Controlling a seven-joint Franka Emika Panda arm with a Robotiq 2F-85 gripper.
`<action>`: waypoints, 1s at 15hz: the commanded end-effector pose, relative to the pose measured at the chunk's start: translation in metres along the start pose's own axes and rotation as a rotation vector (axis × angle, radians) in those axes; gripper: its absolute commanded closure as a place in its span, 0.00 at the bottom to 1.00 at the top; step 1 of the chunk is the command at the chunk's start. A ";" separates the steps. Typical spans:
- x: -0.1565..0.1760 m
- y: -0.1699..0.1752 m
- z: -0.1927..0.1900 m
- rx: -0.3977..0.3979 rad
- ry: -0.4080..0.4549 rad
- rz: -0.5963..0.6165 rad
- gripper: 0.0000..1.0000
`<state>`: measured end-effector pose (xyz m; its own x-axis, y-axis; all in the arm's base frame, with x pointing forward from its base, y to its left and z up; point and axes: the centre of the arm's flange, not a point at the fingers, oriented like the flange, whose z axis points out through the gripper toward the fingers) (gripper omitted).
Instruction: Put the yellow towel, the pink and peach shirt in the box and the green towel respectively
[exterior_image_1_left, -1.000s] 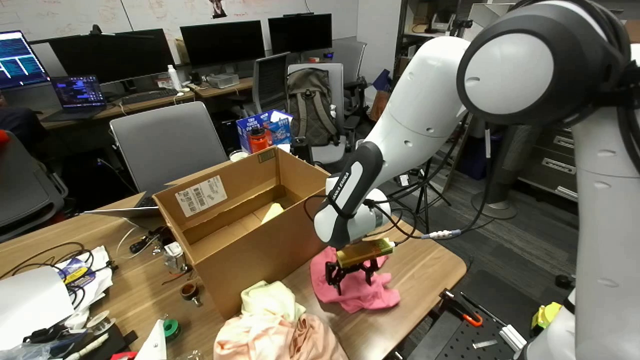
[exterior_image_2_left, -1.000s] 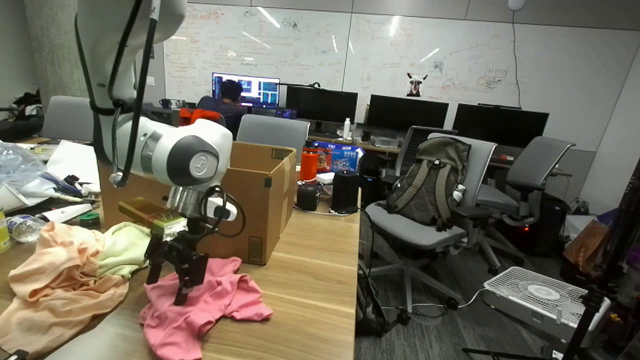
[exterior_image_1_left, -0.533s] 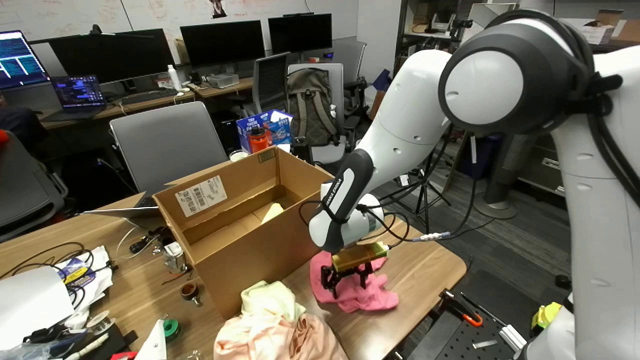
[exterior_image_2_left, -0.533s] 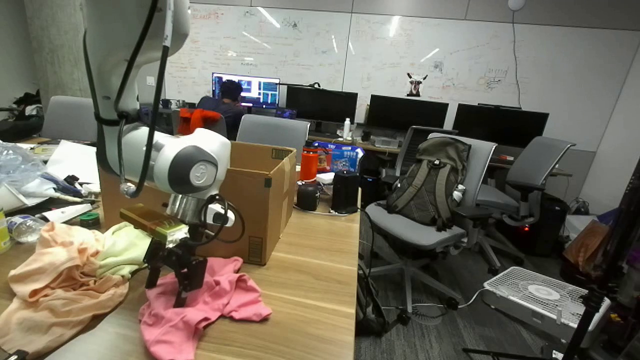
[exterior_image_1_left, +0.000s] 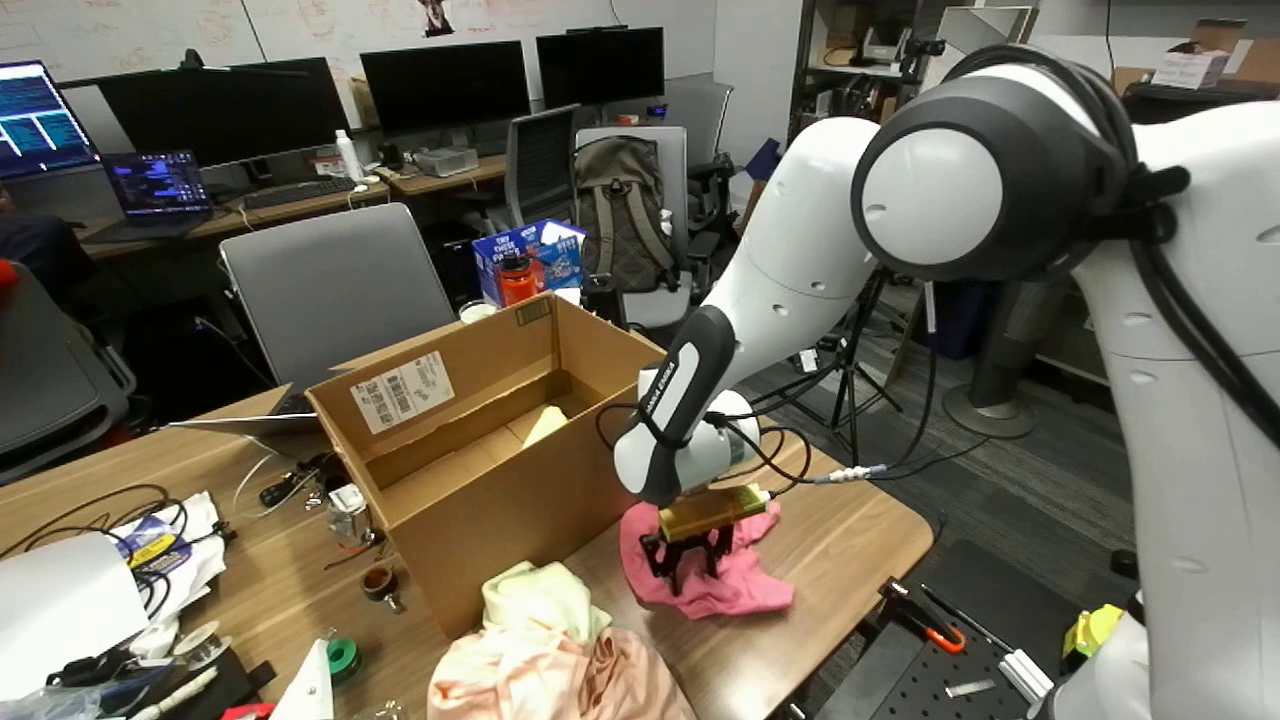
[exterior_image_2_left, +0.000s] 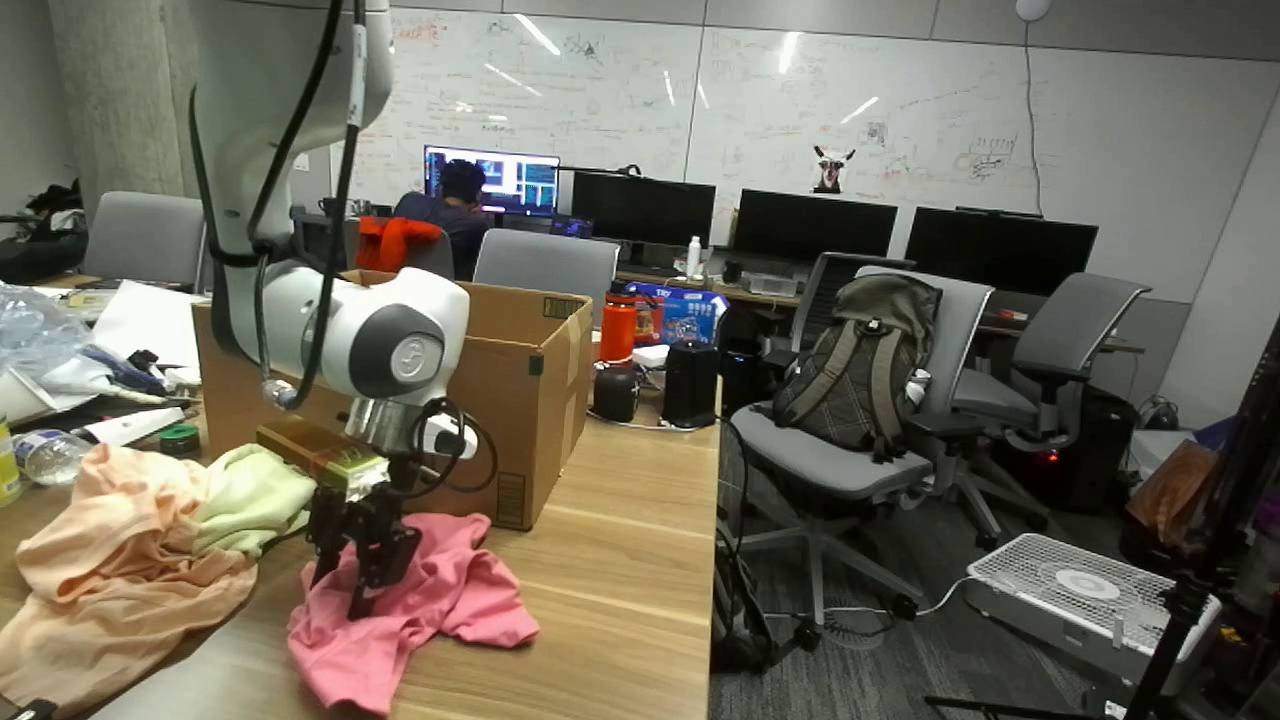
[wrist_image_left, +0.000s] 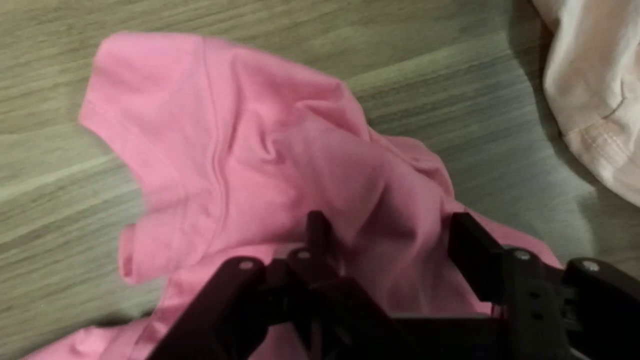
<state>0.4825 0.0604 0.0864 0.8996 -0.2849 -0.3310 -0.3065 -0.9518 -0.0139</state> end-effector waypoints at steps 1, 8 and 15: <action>0.007 -0.003 -0.007 0.009 0.030 -0.010 0.67; 0.004 -0.008 -0.034 0.026 0.079 -0.007 1.00; -0.012 -0.009 -0.071 0.054 0.203 0.012 0.98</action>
<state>0.5104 0.0642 0.1336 0.9362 -0.2873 -0.2027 -0.3044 -0.9508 -0.0581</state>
